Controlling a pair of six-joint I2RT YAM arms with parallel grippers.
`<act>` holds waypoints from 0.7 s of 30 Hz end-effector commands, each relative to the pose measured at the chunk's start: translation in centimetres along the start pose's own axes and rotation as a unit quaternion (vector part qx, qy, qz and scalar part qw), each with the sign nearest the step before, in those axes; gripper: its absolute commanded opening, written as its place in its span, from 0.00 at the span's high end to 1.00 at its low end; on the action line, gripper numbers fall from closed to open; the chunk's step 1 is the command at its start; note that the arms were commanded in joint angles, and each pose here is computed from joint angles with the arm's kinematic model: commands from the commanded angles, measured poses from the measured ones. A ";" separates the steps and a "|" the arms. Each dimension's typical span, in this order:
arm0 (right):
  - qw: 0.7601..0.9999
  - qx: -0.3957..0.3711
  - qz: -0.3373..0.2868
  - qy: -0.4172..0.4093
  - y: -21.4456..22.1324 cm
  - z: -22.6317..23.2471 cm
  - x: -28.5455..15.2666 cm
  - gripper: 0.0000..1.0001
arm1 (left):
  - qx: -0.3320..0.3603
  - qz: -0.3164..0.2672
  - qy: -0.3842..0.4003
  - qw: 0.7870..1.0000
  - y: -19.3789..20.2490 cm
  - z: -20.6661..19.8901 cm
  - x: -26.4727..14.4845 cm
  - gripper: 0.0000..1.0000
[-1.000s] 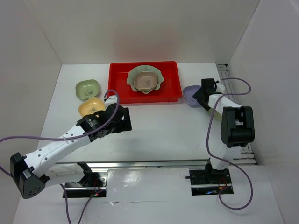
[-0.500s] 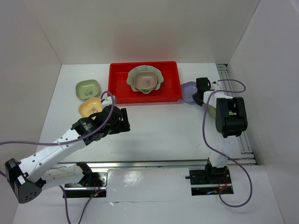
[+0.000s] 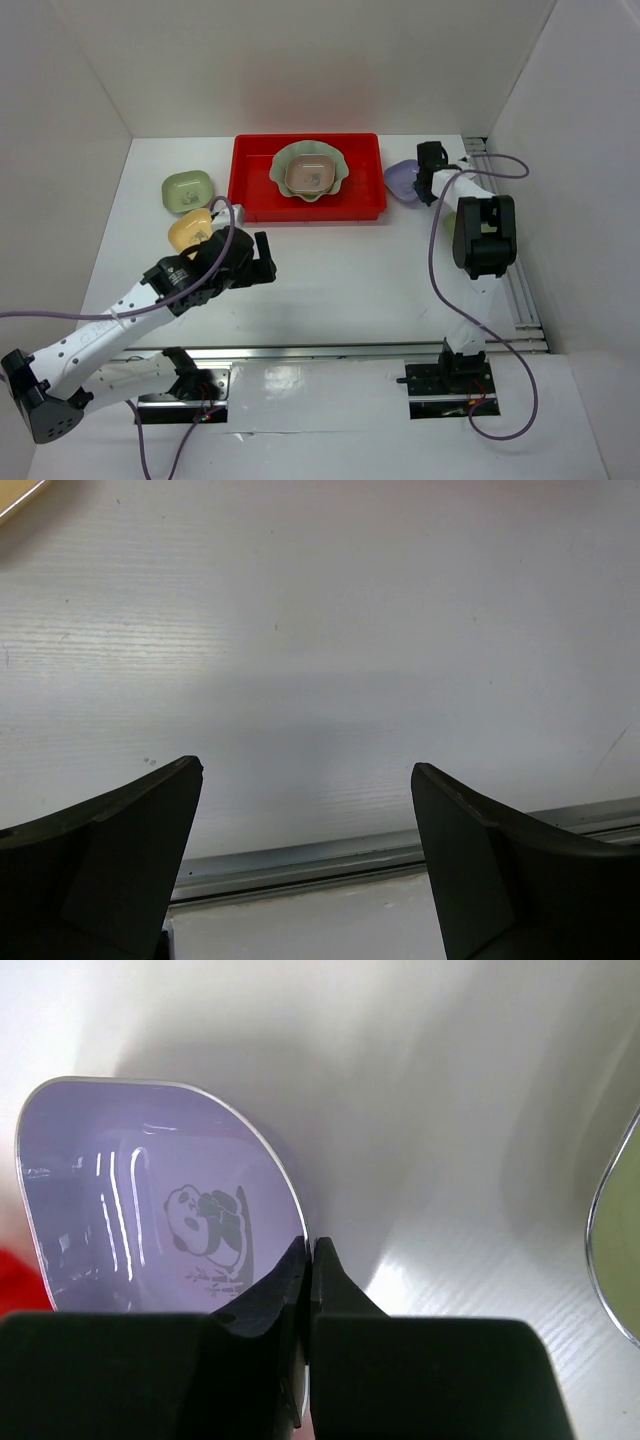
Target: Place the plates into the plastic bin on the countertop
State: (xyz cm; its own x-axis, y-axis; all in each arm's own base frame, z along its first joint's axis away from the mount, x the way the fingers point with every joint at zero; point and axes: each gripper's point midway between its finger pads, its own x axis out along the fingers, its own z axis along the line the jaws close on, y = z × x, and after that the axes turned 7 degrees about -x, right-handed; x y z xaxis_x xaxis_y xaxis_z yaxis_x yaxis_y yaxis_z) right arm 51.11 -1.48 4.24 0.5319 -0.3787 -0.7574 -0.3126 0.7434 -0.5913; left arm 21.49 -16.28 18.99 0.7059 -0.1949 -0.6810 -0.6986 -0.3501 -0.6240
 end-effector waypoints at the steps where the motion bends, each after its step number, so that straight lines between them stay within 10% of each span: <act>1: 0.996 0.009 -0.059 0.062 -3.9 -0.5 -1.4 1.00 | 0.002 -0.005 0.009 1.000 -0.2 0.0 -0.3 0.01; 13: 0.980 0.051 -0.190 -0.014 -11.7 5.7 -10.8 1.00 | 0.003 0.003 0.015 1.000 0.1 -0.2 -0.4 0.01; 21: 0.940 -0.152 -0.127 -0.278 -3.6 17.7 -17.2 1.00 | 0.006 -0.002 0.001 1.000 -0.2 0.4 -0.7 0.01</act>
State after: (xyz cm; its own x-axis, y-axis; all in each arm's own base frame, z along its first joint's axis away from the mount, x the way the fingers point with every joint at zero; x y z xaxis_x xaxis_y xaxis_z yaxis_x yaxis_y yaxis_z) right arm 55.43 5.42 18.85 0.8010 -0.3172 -0.5077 -0.2838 0.5456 -0.7885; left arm 21.12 -16.36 18.85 0.6956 -0.2089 -0.6874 -0.7101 -0.3449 -0.6138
